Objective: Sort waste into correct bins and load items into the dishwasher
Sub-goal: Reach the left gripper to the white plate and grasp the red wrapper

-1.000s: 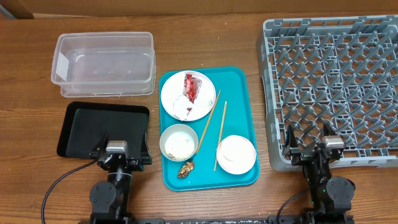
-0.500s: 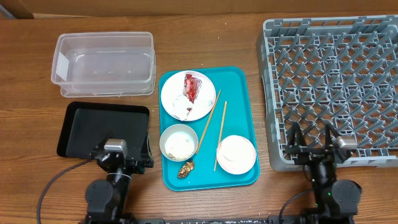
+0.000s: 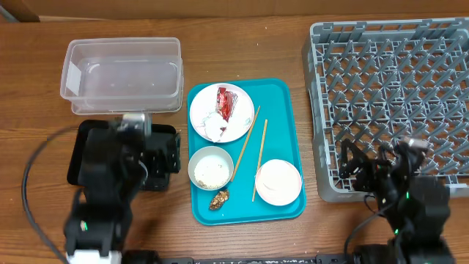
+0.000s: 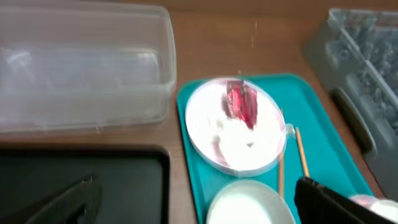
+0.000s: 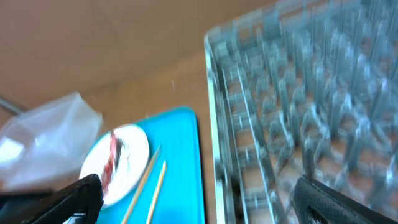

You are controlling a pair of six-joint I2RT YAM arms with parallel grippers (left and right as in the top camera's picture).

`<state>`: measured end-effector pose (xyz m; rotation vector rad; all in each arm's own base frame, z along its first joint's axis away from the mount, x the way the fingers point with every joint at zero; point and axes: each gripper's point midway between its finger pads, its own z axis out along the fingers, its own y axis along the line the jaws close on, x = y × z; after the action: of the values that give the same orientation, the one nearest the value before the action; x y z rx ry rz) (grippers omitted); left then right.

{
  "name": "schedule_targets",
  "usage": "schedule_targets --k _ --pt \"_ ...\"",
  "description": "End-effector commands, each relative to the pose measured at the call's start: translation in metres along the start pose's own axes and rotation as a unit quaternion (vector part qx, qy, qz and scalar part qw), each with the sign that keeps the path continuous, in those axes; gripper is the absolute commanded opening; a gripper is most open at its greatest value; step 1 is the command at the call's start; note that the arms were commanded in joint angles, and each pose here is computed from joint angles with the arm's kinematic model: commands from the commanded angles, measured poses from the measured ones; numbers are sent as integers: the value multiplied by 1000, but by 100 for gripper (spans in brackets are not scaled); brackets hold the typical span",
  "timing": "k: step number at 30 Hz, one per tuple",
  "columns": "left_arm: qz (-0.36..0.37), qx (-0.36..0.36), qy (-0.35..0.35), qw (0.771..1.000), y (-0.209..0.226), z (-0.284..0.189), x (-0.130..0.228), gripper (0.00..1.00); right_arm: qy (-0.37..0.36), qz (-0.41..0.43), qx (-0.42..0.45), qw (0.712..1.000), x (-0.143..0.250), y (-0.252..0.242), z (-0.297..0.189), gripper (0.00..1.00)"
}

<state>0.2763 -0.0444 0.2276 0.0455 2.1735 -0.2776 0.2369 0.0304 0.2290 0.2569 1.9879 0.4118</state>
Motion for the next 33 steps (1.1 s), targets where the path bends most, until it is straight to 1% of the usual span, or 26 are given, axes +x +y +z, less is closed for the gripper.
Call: schedule_targets --k 1,3,6,9,12,17,22,26,29,33 --pt "-12 26 51 998 -15 -2 -23 100 50 14 2 999 -15 11 1 100" --pt "-23 19 106 994 -15 -2 -23 100 106 22 31 994 -14 8 4 100" --pt "-29 -11 154 988 -6 -1 -19 100 159 31 66 985 -12 2 8 100" --pt "-33 -29 189 981 1 3 -8 100 205 34 112 972 -9 -10 13 100" --pt "-39 -17 211 977 -2 8 -1 100 240 28 174 955 -1 -32 18 100" --pt "-54 -4 205 977 -6 19 -6 100 284 28 206 936 16 -46 25 100" --pt "-51 50 163 984 -23 36 -28 100 289 28 207 934 18 -46 23 100" --pt "-32 67 143 987 -35 59 -40 100 290 25 206 934 18 -46 24 100" --pt "-11 62 143 988 -43 83 -39 99 291 15 204 935 18 -46 24 100" --pt "28 35 156 987 -54 119 -26 99 290 15 207 934 17 -47 23 100"
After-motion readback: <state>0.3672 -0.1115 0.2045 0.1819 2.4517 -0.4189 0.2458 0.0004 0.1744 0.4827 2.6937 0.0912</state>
